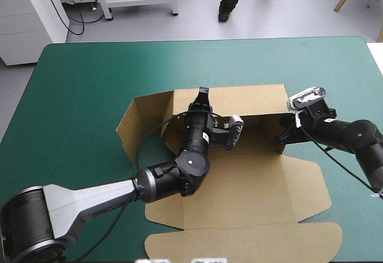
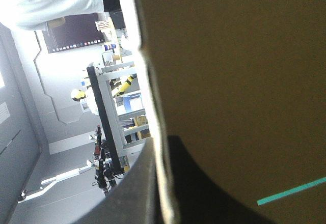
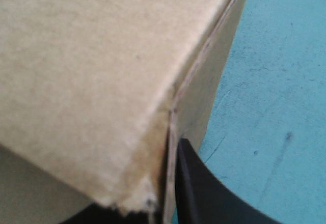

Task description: Fold the box

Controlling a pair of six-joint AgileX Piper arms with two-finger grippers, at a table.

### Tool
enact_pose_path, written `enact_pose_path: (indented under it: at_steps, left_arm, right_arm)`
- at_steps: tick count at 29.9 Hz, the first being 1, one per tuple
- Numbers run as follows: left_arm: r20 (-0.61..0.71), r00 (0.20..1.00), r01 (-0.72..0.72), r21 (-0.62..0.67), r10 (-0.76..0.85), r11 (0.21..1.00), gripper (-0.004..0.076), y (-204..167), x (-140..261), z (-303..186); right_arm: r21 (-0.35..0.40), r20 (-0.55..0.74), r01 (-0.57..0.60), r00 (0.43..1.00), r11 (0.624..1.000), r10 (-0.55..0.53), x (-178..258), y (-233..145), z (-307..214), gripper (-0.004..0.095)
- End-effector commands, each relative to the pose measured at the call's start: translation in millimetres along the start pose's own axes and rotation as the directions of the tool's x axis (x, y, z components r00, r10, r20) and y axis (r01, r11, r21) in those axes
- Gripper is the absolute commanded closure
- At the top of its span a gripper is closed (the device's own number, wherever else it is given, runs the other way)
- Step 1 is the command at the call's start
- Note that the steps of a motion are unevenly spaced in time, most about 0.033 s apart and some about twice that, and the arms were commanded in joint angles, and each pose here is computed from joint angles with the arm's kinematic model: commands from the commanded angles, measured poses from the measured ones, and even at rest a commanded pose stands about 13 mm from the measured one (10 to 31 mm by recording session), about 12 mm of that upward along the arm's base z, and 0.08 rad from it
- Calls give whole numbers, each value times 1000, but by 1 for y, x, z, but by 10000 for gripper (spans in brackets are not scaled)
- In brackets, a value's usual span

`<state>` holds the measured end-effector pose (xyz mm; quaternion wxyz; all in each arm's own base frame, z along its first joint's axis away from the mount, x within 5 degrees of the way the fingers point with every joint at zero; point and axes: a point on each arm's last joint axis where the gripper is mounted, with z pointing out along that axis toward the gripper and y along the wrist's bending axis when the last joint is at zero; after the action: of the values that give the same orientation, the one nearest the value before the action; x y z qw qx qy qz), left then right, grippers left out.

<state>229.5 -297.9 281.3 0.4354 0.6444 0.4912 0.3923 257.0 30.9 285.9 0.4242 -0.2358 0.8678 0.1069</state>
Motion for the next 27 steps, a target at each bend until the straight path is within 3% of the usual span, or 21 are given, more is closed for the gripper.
enact_pose_path:
  at_steps: [1,9,12,19,27]
  left_arm:
    - [29,999,40,34,-41,999,734,1,-1,-5]
    - [-4,1000,16,-65,-17,998,717,10,2,-5]
    - [8,999,46,-96,-46,994,654,13,1,-5]
    - [54,993,114,-196,-106,974,355,23,-2,-6]
    - [80,987,152,-225,-138,962,336,25,-4,-9]
  right_arm:
    - [-76,56,-29,998,997,34,-15,15,-8,908]
    - [-98,23,-61,998,993,64,-13,21,-7,908]
    - [-90,6,-70,997,993,71,-12,20,-7,908]
    - [-73,-22,-83,996,994,82,-9,19,-7,908]
    - [-14,-12,-134,991,991,134,-10,13,-6,908]
